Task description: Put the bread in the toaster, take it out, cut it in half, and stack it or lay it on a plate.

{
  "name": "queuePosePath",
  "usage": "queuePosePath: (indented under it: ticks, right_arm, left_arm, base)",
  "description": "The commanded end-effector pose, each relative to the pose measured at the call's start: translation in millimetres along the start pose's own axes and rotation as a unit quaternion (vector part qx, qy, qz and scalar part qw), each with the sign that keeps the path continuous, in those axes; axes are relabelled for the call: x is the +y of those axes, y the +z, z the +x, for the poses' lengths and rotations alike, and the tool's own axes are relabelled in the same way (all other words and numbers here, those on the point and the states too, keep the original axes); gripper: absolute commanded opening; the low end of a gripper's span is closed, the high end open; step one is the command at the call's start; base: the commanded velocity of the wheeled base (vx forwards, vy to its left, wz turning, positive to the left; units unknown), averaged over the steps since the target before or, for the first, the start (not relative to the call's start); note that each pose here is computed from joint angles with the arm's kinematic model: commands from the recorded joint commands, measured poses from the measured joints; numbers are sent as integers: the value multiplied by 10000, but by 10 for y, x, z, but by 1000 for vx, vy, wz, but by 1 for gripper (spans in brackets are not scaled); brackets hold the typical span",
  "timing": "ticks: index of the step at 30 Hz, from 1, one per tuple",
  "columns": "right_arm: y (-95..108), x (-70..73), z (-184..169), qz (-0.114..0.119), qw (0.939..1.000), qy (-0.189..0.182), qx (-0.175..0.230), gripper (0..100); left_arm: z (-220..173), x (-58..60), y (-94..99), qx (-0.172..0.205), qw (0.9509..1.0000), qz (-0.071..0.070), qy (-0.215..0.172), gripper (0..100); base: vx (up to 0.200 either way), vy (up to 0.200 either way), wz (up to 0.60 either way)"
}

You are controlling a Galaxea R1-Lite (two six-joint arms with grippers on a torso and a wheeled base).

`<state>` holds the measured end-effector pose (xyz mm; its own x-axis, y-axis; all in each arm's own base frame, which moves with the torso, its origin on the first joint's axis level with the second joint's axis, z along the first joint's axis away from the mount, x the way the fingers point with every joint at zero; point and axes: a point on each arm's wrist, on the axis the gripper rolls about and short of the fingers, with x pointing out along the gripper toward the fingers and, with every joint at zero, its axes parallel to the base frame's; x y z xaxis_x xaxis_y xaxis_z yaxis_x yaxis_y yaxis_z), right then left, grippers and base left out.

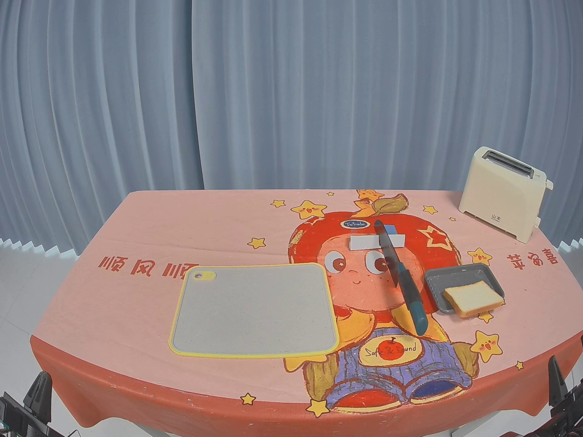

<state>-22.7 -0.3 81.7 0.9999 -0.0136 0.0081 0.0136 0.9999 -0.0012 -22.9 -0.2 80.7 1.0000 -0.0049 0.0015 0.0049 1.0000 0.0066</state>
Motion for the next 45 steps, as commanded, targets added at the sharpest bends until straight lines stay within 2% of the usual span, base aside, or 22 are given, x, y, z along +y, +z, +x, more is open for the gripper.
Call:
queuePosePath:
  ticks: [1,19,21,22,23,36,45]
  right_arm:
    - [-48,0,-2,-1,10000,-1,-13,100]
    - [-46,0,-1,-8,10000,7,-36,100]
    - [24,-1,-5,-26,9993,-18,-366,100]
    - [93,-1,-13,-113,9975,-26,-703,100]
    - [108,-1,-15,-172,9968,-39,-779,100]
    - [70,-3,-9,-219,9979,-69,-602,100]
    - [106,-2,-14,-172,9968,-47,-779,100]
  left_arm:
    - [1,0,-53,7,10000,5,1,0]
    - [1,0,-53,7,10000,5,1,0]
    - [1,0,-53,7,10000,5,1,0]
    - [1,0,-53,7,10000,-2,1,0]
    - [1,0,-53,7,10000,5,1,0]
    - [1,0,-53,7,10000,5,1,0]
    - [1,0,-53,7,10000,-2,1,0]
  base:
    - [0,0,0]
    - [0,0,0]
    - [0,0,0]
    - [0,0,0]
    - [0,0,0]
    - [0,0,0]
    - [0,0,0]
